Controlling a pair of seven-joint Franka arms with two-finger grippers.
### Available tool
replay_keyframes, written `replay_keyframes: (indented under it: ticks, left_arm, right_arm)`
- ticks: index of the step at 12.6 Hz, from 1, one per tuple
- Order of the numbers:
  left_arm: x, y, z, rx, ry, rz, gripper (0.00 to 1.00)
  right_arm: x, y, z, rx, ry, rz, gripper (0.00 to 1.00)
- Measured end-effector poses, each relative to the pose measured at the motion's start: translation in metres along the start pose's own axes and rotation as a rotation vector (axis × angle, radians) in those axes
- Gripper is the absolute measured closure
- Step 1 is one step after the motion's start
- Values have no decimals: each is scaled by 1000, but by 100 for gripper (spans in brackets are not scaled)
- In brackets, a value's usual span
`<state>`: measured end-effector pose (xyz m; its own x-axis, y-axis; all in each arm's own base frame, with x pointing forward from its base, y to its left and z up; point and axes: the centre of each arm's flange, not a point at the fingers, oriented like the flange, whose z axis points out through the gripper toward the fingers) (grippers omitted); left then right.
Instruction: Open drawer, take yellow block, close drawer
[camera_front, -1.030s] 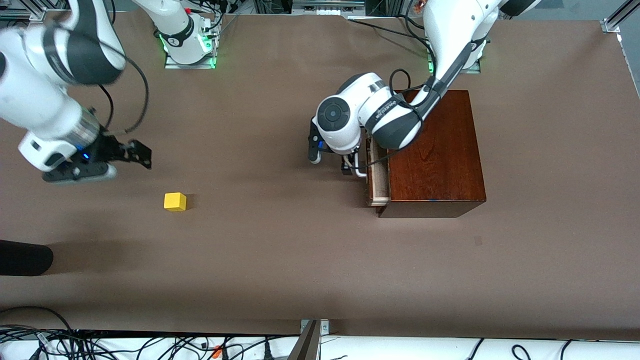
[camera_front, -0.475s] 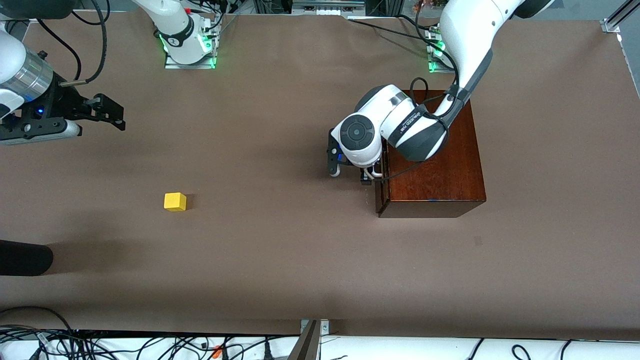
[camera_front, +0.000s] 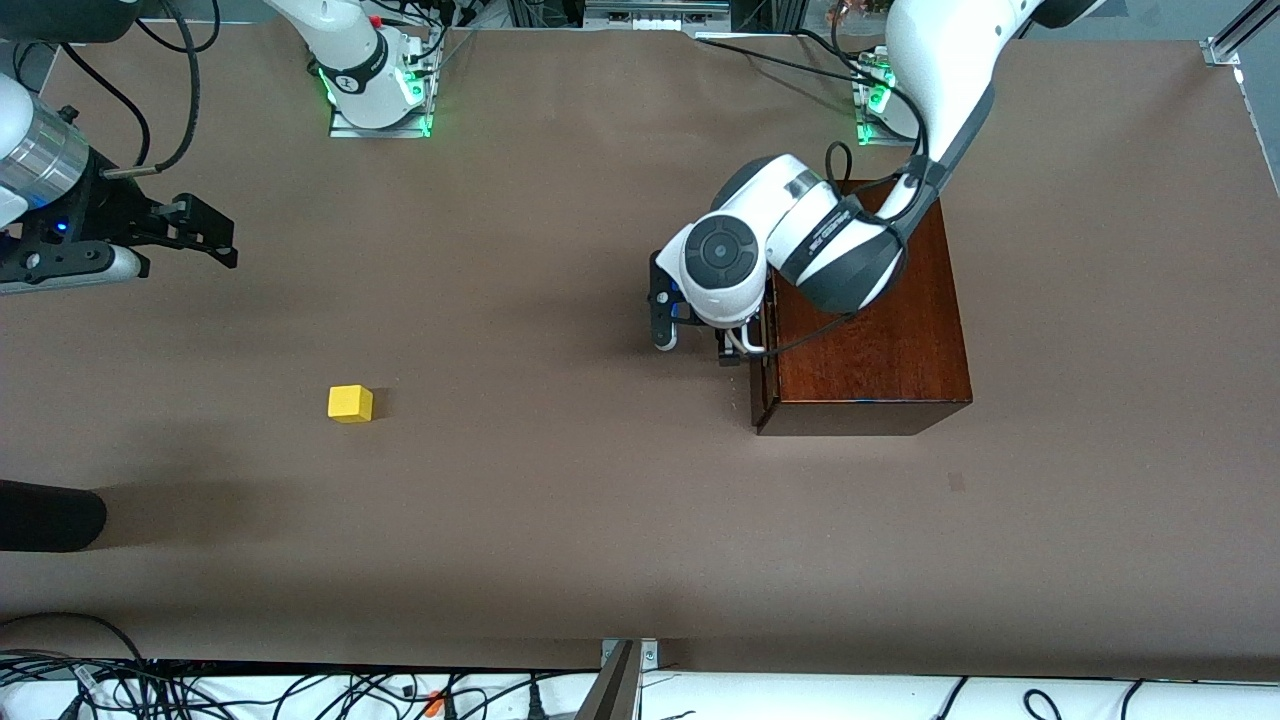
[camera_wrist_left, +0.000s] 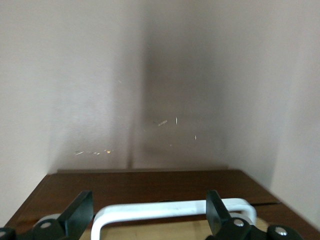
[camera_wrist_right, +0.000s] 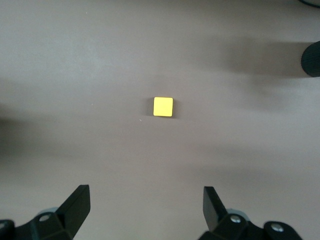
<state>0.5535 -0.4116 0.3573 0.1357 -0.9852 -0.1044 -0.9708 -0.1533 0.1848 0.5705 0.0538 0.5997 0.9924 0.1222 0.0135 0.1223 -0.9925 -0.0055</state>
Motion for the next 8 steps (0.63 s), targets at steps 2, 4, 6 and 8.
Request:
replay_keyframes:
  ticks: [2, 4, 6, 8]
  left_arm:
    - [-20, 7, -43, 8, 13, -182, 0]
    - [-57, 5, -86, 16, 12, -364, 0]
    - [-102, -1, -125, 18, 0, -526, 0]
    - [-152, -16, -152, 4, -16, -643, 0]
  right_arm:
    - [1, 0, -1, 0, 1, 0, 0]
    - [1, -1, 0, 0, 0, -2, 0]
    - [0, -2, 1, 1, -11, -3, 0]
    - [-2, -1, 3, 2, -32, -2, 0]
